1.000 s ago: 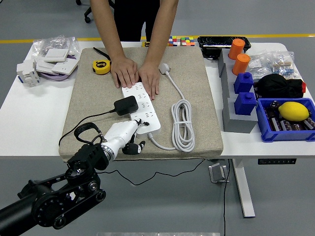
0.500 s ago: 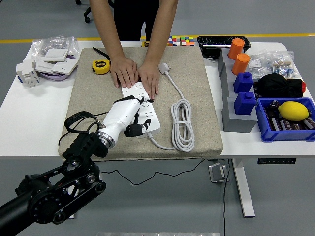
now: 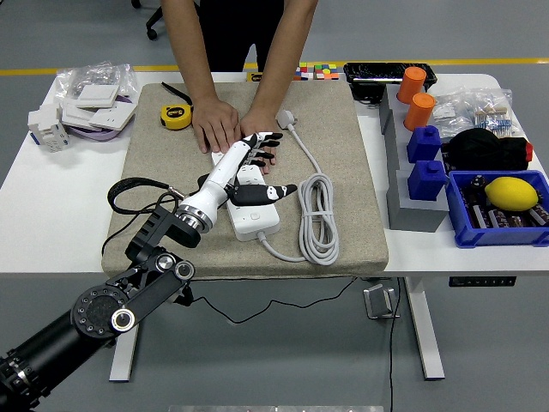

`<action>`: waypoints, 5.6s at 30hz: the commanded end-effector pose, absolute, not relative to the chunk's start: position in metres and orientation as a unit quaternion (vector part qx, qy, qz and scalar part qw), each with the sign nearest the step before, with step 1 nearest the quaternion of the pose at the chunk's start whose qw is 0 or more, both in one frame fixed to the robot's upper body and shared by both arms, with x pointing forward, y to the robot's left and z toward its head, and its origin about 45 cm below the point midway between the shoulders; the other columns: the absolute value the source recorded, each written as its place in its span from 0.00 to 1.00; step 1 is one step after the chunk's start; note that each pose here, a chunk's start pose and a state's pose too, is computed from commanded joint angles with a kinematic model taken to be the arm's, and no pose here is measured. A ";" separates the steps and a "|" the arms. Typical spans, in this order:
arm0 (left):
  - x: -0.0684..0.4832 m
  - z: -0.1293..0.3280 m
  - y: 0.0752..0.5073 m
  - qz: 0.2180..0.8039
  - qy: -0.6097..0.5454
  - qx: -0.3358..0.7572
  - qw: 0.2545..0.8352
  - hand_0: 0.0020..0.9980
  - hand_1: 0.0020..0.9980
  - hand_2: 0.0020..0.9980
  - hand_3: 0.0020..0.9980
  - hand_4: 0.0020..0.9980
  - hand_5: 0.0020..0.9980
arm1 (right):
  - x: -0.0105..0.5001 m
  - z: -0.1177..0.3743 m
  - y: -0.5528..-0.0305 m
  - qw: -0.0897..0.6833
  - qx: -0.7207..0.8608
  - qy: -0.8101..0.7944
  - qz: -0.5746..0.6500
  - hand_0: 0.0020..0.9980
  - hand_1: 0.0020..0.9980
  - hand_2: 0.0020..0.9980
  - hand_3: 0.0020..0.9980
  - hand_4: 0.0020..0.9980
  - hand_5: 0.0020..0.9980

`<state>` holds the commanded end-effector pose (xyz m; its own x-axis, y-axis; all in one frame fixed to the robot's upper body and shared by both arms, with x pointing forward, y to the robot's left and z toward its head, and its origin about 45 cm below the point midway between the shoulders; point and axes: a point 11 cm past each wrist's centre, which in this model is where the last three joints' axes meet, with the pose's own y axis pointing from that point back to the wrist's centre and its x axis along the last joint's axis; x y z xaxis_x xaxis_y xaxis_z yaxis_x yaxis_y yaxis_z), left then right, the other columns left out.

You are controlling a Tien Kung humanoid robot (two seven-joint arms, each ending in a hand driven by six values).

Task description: Pick up the plug,place it near the board,insert it into the board,press the button

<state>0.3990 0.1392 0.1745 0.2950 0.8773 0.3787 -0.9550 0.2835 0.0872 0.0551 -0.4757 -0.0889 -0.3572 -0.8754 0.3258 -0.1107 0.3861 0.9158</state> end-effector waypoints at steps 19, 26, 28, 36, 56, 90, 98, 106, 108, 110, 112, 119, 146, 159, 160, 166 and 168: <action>0.424 0.141 0.181 0.605 -0.160 0.302 0.719 1.00 1.00 0.98 0.96 1.00 0.24 | 0.059 -0.086 -0.480 0.444 0.350 -0.707 -0.426 1.00 0.93 0.87 0.90 1.00 1.00; 0.425 0.142 0.183 0.588 -0.225 0.350 0.694 0.70 0.70 0.67 0.75 1.00 0.17 | 0.060 -0.086 -0.480 0.442 0.350 -0.708 -0.426 1.00 0.93 0.87 0.90 1.00 1.00; 0.424 0.140 0.184 0.583 -0.227 0.360 0.693 0.70 0.70 0.67 0.75 1.00 0.17 | 0.060 -0.086 -0.480 0.442 0.350 -0.708 -0.425 1.00 0.93 0.87 0.90 1.00 1.00; 0.424 0.135 0.188 0.572 -0.238 0.383 0.685 0.64 0.67 0.60 0.63 0.87 0.16 | 0.061 -0.086 -0.480 0.442 0.349 -0.709 -0.425 1.00 0.93 0.87 0.90 1.00 1.00; 0.425 0.132 0.196 0.573 -0.252 0.399 0.669 0.46 0.55 0.51 0.51 0.54 0.31 | 0.062 -0.086 -0.480 0.441 0.349 -0.709 -0.425 1.00 0.93 0.87 0.90 1.00 1.00; 0.429 0.150 0.188 0.560 -0.298 0.386 0.670 0.40 0.47 0.45 0.47 0.52 0.15 | 0.061 -0.087 -0.479 0.440 0.347 -0.710 -0.427 1.00 0.93 0.87 0.90 1.00 1.00; 0.431 0.160 0.183 0.575 -0.280 0.345 0.687 0.47 0.65 0.57 0.56 0.95 0.42 | 0.061 -0.087 -0.479 0.441 0.347 -0.709 -0.427 1.00 0.93 0.87 0.90 1.00 1.00; 0.431 0.167 0.178 0.568 -0.277 0.330 0.701 0.72 0.84 0.77 0.78 1.00 0.58 | 0.059 -0.087 -0.479 0.443 0.347 -0.708 -0.427 1.00 0.93 0.87 0.90 1.00 1.00; 0.432 0.167 0.179 0.568 -0.282 0.333 0.698 0.72 0.84 0.77 0.78 1.00 0.58 | 0.059 -0.087 -0.479 0.443 0.347 -0.708 -0.427 1.00 0.93 0.87 0.90 1.00 1.00; 0.432 0.168 0.179 0.568 -0.289 0.335 0.693 0.91 0.98 0.90 0.91 1.00 0.58 | 0.059 -0.087 -0.478 0.443 0.347 -0.707 -0.428 1.00 0.93 0.87 0.90 1.00 1.00; 0.432 0.169 0.180 0.566 -0.299 0.342 0.688 0.91 0.98 0.90 0.91 1.00 0.58 | 0.058 -0.087 -0.478 0.443 0.347 -0.707 -0.428 1.00 0.93 0.87 0.90 1.00 1.00; 0.432 0.163 0.185 0.533 -0.328 0.395 0.673 0.92 0.98 0.89 0.90 1.00 0.49 | 0.058 -0.087 -0.478 0.442 0.346 -0.708 -0.429 1.00 0.93 0.87 0.90 1.00 1.00; 0.431 0.153 0.198 0.515 -0.348 0.446 0.644 0.69 0.80 0.72 0.78 1.00 0.09 | 0.051 -0.088 -0.479 0.440 0.336 -0.711 -0.433 1.00 0.93 0.87 0.90 1.00 1.00; 0.431 0.152 0.200 0.521 -0.344 0.447 0.641 0.62 0.74 0.61 0.63 0.93 0.04 | 0.050 -0.088 -0.480 0.440 0.334 -0.713 -0.432 1.00 0.93 0.87 0.90 1.00 1.00; 0.431 0.152 0.200 0.521 -0.343 0.447 0.640 0.62 0.74 0.61 0.63 0.93 0.04 | 0.051 -0.087 -0.480 0.440 0.333 -0.714 -0.432 1.00 0.93 0.87 0.90 1.00 1.00; 0.431 0.150 0.200 0.522 -0.342 0.447 0.641 0.61 0.71 0.59 0.59 0.92 0.05 | 0.051 -0.087 -0.480 0.438 0.332 -0.715 -0.432 1.00 0.93 0.87 0.90 1.00 1.00; 0.430 0.150 0.200 0.523 -0.341 0.447 0.640 0.61 0.71 0.59 0.59 0.92 0.05 | 0.051 -0.087 -0.481 0.439 0.332 -0.715 -0.431 1.00 0.93 0.87 0.90 1.00 1.00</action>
<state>0.4304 0.2002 0.1501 0.2201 0.3640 0.9050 -0.9750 0.0530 0.2158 0.0510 -0.4808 -0.0872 -0.3951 -0.8529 0.3412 -0.0961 0.4078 0.9080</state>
